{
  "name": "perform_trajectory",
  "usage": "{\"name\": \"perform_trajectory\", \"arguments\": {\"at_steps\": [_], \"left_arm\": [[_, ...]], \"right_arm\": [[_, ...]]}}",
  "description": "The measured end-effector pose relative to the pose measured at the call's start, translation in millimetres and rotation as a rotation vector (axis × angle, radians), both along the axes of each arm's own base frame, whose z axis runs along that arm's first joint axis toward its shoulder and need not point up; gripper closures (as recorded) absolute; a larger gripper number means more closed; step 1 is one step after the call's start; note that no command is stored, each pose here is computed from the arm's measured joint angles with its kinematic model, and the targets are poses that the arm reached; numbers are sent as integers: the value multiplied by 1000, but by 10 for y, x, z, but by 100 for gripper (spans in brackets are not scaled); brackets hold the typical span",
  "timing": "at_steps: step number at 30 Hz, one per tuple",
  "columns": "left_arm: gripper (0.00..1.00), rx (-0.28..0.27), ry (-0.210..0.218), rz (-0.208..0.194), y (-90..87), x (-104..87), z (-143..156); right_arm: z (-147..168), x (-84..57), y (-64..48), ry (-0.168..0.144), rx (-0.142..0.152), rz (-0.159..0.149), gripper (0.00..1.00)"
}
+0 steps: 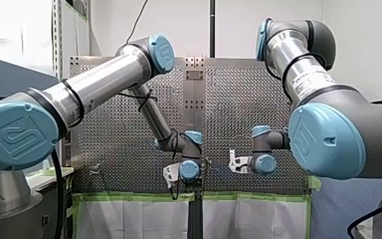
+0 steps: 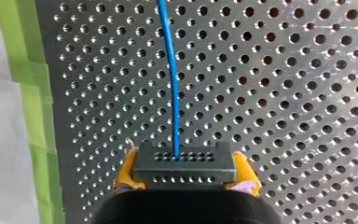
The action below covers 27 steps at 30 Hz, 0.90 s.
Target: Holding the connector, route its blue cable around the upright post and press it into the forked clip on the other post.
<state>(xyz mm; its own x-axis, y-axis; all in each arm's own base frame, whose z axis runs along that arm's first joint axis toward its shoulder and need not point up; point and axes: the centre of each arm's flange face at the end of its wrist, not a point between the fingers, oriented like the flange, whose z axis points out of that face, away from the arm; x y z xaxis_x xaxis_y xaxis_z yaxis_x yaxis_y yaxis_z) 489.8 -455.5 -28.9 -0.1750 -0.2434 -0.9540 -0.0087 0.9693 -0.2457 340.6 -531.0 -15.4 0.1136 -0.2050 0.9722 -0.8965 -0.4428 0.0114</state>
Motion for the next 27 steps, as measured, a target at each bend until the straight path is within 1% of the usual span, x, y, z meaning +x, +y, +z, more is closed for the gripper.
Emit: {"name": "perform_trajectory", "arguments": {"at_steps": [4, 8, 13, 18, 23, 27], "left_arm": [[86, 51, 18, 11, 17, -97, -39], [86, 82, 35, 11, 38, -210, -98], [86, 111, 47, 22, 50, -316, -132], [86, 118, 46, 29, 37, -345, -110], [86, 116, 42, 30, 24, -348, -80], [86, 104, 28, 26, -9, -330, 38]], "right_arm": [[-21, -17, 30, 22, 21, 0, 100], [-34, -30, 51, 41, 34, -1, 100], [-39, -60, 54, 65, 38, -23, 100], [-31, -80, 40, 70, 35, -34, 100], [5, -106, 8, 67, 27, -40, 100], [28, -119, -14, 65, 22, -42, 100]]}}
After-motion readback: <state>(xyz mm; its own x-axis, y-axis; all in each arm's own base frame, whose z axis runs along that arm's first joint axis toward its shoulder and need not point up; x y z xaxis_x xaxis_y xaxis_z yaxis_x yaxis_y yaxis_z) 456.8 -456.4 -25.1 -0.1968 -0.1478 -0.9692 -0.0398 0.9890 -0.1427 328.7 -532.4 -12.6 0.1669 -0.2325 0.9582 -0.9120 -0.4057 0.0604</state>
